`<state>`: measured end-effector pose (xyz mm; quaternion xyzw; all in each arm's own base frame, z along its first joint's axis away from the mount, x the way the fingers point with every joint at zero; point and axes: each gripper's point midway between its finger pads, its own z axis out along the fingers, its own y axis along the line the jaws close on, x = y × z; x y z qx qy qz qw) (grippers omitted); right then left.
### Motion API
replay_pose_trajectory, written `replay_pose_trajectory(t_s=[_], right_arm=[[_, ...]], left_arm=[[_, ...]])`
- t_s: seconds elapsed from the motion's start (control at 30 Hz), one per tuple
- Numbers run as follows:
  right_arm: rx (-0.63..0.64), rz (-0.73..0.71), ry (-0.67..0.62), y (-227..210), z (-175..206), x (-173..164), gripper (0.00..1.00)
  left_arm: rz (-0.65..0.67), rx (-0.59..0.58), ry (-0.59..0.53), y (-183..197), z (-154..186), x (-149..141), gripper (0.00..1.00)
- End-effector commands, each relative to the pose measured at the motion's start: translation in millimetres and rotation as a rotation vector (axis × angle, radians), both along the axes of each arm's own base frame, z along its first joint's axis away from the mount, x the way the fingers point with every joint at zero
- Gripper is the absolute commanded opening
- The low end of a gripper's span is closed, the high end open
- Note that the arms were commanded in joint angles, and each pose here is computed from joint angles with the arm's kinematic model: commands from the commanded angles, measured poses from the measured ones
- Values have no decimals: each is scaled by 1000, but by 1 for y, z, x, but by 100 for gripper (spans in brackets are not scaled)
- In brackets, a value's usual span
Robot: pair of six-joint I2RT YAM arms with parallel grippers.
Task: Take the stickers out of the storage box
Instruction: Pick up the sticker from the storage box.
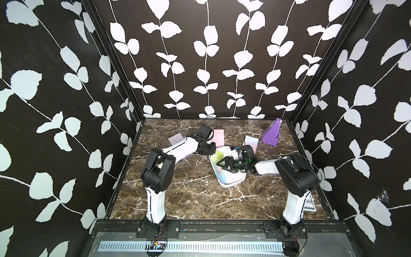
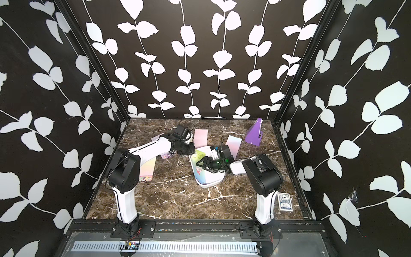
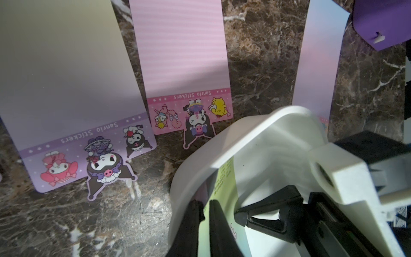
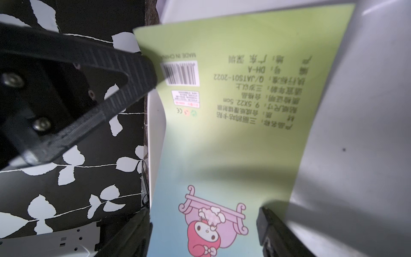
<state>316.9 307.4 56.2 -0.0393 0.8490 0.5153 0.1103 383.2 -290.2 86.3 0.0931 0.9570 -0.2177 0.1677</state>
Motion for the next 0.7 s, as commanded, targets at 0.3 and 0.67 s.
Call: replay_pose_trajectory(t_s=[0.3,0.67], right_arm=[[-42,-8,27,-5,-15,-6,77],[-116,-72,-51,-33,6,7,78]], left_arm=[[-29,34,18,4,-1,-10,0],[-40,-16,-45,1,22,-12,0]])
